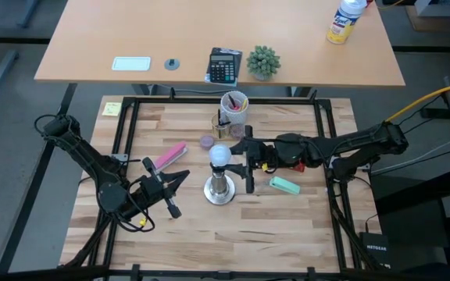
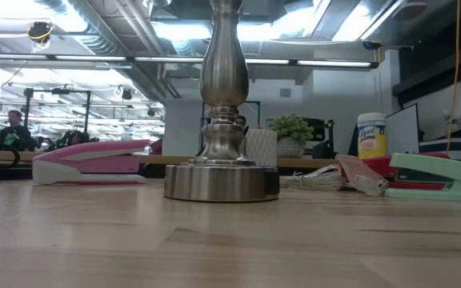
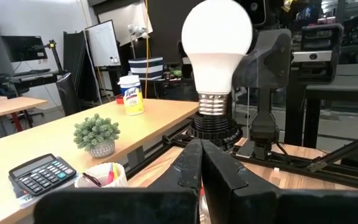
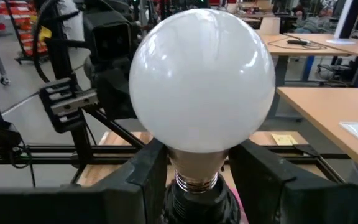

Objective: Screw lightbulb
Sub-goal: Insert the lightbulb into the lamp socket

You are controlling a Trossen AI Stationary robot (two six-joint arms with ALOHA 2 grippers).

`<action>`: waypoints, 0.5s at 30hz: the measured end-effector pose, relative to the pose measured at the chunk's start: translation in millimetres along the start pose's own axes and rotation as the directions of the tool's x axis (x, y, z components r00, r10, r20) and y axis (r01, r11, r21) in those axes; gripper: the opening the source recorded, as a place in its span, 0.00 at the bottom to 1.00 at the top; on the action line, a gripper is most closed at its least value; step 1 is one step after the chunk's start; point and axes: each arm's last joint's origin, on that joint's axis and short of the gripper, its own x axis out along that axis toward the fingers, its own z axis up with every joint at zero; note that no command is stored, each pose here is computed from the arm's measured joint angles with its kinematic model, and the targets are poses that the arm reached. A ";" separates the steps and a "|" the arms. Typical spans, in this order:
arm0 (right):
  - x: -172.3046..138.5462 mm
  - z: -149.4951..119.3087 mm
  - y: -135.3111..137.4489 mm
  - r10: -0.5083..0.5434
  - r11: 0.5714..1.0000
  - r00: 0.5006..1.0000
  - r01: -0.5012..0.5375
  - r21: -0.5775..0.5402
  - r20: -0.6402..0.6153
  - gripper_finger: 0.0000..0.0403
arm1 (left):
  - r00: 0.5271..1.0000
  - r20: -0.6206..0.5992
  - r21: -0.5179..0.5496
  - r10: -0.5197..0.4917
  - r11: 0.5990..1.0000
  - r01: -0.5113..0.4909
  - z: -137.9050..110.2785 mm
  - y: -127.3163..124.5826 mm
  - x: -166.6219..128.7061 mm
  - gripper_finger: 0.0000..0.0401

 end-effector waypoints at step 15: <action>0.4 -5.3 -0.3 -0.011 1.000 0.999 0.011 -0.009 -0.050 0.40 | 0.997 0.030 -0.020 -0.064 0.998 0.065 3.5 -0.4 3.1 0.00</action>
